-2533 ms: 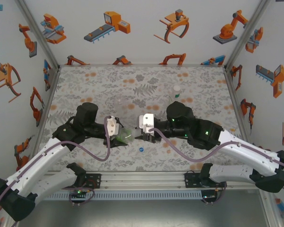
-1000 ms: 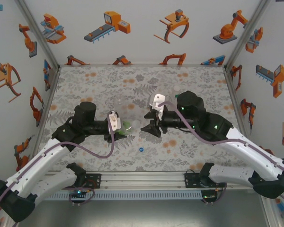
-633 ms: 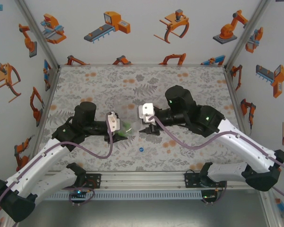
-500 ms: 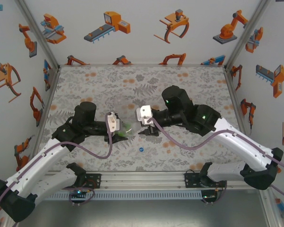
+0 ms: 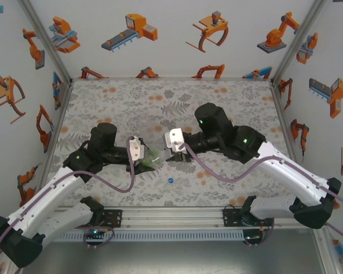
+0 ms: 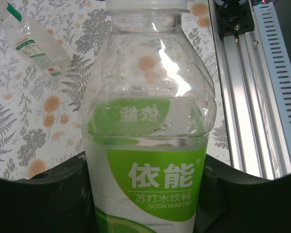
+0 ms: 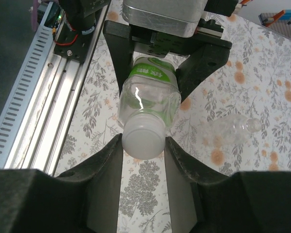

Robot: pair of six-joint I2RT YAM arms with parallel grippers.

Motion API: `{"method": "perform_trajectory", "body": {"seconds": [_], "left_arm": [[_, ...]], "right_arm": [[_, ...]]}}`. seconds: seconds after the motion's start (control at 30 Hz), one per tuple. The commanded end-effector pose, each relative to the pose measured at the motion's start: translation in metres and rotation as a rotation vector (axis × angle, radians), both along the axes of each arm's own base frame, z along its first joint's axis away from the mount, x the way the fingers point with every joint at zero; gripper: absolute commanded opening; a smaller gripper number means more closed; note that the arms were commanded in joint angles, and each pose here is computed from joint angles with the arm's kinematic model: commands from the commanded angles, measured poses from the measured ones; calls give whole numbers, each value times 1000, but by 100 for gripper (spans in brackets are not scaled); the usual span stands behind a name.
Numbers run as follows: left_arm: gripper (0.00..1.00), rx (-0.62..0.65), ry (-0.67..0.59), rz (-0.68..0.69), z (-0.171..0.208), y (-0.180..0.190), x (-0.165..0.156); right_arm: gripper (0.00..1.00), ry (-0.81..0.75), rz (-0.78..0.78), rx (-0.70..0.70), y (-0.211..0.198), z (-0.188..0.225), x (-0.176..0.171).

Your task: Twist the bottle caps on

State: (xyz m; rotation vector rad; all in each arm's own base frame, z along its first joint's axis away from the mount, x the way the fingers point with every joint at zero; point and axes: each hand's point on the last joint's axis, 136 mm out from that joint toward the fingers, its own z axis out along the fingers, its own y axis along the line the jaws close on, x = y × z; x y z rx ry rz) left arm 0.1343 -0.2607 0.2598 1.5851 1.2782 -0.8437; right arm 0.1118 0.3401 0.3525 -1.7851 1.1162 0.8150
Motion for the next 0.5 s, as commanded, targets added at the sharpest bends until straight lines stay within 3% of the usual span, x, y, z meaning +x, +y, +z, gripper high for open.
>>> {"method": "perform_trajectory", "body": {"seconds": [0.0,0.17,0.27,0.47], "left_arm": [[0,-8,-14,-10,4,0,-1],[0,0,-31,17,5,2,3],[0,0,-33,20,5,2,4],[0,2,-37,31,5,2,6]], "right_arm": [[26,12,-10,61,7,16,2],[8,147,-296,154,11,23,40],[0,281,-383,220,11,31,47],[0,614,-682,330,1,34,80]]}}
